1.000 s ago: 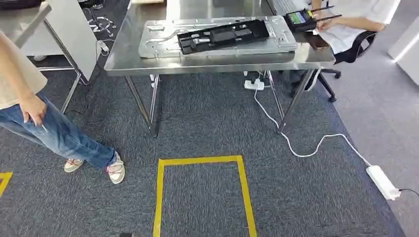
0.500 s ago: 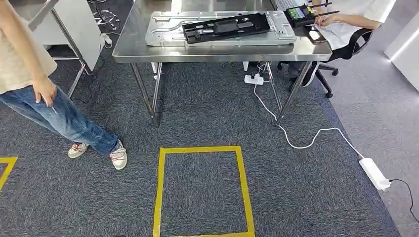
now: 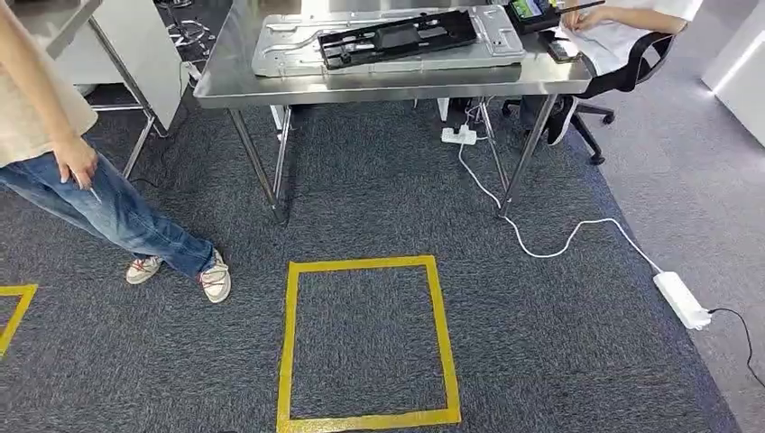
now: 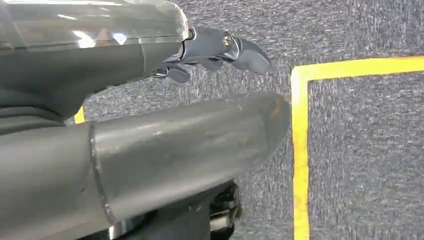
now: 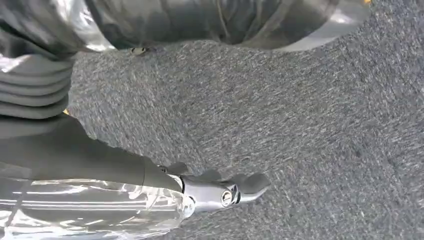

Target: Take the parts from the cabinet and place them on the table.

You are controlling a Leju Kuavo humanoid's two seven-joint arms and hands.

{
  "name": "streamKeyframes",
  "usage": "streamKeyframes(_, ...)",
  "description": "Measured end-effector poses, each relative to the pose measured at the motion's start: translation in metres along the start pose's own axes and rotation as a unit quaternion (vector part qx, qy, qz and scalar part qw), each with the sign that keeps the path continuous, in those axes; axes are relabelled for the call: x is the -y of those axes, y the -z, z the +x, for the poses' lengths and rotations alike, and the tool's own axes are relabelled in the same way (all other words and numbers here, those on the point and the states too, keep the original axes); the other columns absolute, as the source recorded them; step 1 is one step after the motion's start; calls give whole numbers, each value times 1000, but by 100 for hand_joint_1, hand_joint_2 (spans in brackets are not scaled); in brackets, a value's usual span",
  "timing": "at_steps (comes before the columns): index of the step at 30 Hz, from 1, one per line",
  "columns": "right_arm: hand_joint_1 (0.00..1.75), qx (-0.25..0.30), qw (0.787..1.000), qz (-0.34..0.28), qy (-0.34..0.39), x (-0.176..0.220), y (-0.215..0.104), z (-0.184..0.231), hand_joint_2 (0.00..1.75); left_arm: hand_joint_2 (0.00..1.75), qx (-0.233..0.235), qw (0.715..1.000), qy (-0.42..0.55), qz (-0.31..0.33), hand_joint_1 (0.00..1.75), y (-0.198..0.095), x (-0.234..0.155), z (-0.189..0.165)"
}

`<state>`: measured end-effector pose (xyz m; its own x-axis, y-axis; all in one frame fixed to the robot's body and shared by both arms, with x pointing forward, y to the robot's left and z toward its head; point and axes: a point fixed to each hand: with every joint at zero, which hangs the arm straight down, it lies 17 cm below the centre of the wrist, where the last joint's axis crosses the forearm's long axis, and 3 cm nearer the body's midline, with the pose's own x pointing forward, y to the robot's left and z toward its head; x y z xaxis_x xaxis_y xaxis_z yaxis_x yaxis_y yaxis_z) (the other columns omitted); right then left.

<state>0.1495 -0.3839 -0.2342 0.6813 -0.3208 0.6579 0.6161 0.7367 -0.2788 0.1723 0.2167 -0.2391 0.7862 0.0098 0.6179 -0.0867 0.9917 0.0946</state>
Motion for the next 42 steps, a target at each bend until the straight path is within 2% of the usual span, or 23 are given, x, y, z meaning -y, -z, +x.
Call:
streamKeyframes(40,0,11,999,5,-46,-6,-7,-4,0,0,-9,1000,-6,7,0,-2,-1,-6)
streamKeyframes(41,0,12,999,5,-47,-6,-6,-4,0,175,-10,1000,-7,8,0,-3,-1,-7)
streamKeyframes(42,0,13,999,6,-48,-7,-6,-3,0,175,-12,1000,-8,9,0,-3,-2,-10)
